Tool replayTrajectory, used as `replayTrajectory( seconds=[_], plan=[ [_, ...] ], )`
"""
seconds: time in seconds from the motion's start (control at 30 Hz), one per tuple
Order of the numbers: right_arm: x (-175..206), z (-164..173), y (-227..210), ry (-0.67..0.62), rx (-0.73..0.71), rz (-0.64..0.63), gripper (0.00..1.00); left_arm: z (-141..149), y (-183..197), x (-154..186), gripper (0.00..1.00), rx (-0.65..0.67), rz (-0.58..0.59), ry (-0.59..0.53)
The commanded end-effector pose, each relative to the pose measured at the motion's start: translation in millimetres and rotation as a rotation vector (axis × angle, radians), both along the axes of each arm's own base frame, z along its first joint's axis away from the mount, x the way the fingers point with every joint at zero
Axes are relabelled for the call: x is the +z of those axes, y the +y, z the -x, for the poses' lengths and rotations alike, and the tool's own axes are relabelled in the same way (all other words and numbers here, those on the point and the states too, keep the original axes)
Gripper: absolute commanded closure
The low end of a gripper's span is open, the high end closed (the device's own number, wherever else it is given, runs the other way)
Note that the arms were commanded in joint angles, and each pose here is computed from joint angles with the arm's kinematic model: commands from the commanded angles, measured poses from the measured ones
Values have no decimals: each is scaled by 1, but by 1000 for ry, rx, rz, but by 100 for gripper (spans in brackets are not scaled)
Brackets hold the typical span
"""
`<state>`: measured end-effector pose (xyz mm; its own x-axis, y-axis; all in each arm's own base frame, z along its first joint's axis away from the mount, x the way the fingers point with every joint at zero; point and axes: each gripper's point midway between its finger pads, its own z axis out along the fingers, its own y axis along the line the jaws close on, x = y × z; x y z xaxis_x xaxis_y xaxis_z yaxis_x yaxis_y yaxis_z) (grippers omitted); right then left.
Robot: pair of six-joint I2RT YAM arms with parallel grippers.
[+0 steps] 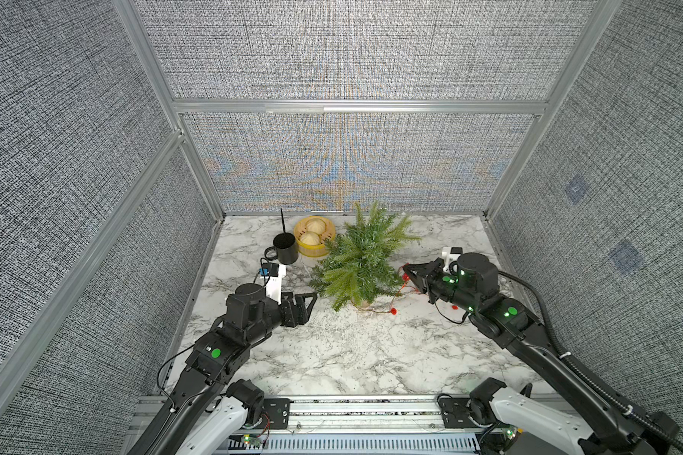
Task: Remove string lights from the small christmas tree
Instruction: Remove the light string from the Christmas tree.
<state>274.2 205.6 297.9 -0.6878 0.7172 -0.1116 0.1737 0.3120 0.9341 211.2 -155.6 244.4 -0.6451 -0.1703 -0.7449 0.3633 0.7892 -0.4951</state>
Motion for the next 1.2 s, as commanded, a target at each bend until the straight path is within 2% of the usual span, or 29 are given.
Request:
replayTrajectory(
  seconds=[0.0, 0.3, 0.63, 0.7, 0.9, 1.03, 1.17],
  plan=[
    [10, 6, 7, -32, 33, 7, 100, 3, 4, -6, 19, 14, -4, 15],
    [29, 39, 14, -96, 118, 26, 100, -2, 4, -1, 19, 18, -22, -1],
    [35, 73, 0, -156, 195, 106, 100, -6, 4, 9, 18, 15, -47, -24],
    [50, 79, -6, -190, 194, 112, 100, -8, 4, 9, 19, 17, -51, -25],
    [61, 94, -28, -237, 179, 164, 100, -13, 3, 10, 19, 23, -72, -27],
    [63, 103, -41, -256, 175, 208, 100, -17, 2, 10, 18, 24, -87, -26],
    [59, 107, -62, -271, 109, 266, 100, -19, 2, 10, 19, 26, -94, -25]
  ],
)
